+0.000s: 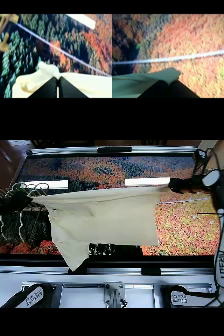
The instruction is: Fold the shirts.
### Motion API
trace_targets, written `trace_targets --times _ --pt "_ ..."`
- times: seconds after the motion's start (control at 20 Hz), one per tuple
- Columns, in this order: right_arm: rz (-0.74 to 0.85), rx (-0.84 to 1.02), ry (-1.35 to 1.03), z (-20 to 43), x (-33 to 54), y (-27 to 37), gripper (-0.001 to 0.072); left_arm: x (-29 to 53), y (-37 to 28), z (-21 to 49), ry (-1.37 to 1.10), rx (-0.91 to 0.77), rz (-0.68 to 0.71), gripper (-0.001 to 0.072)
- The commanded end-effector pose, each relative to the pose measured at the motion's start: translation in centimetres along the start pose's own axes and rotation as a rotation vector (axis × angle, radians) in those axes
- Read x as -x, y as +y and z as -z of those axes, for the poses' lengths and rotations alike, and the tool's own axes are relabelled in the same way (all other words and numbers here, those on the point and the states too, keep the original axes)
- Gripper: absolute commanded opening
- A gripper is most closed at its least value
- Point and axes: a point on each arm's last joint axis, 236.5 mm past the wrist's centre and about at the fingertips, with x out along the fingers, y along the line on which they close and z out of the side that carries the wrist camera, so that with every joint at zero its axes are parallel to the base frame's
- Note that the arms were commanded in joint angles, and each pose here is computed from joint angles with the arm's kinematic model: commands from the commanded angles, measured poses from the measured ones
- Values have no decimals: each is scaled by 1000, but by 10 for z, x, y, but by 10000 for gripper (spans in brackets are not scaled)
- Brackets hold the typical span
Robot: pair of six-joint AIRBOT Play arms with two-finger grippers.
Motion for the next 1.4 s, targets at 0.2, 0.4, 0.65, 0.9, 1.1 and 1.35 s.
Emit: trace_targets --times 0.2,0.4,0.65,0.9,1.1,1.35 --pt "-55 -167 11 34 -100 14 66 -124 28 21 29 17 -35 33" --pt "-88 -186 163 61 -76 25 575 -116 23 56 207 80 13 517" --pt "-63 -43 560 126 35 -8 573 -12 77 141 793 38 -57 273" --pt "-152 -133 879 212 88 -16 573 26 94 232 978 110 -31 413" --pt "-176 -166 907 230 86 -5 573 11 86 244 916 135 30 413" --pt "-159 -201 822 217 70 -6 574 -10 83 240 834 151 24 408"
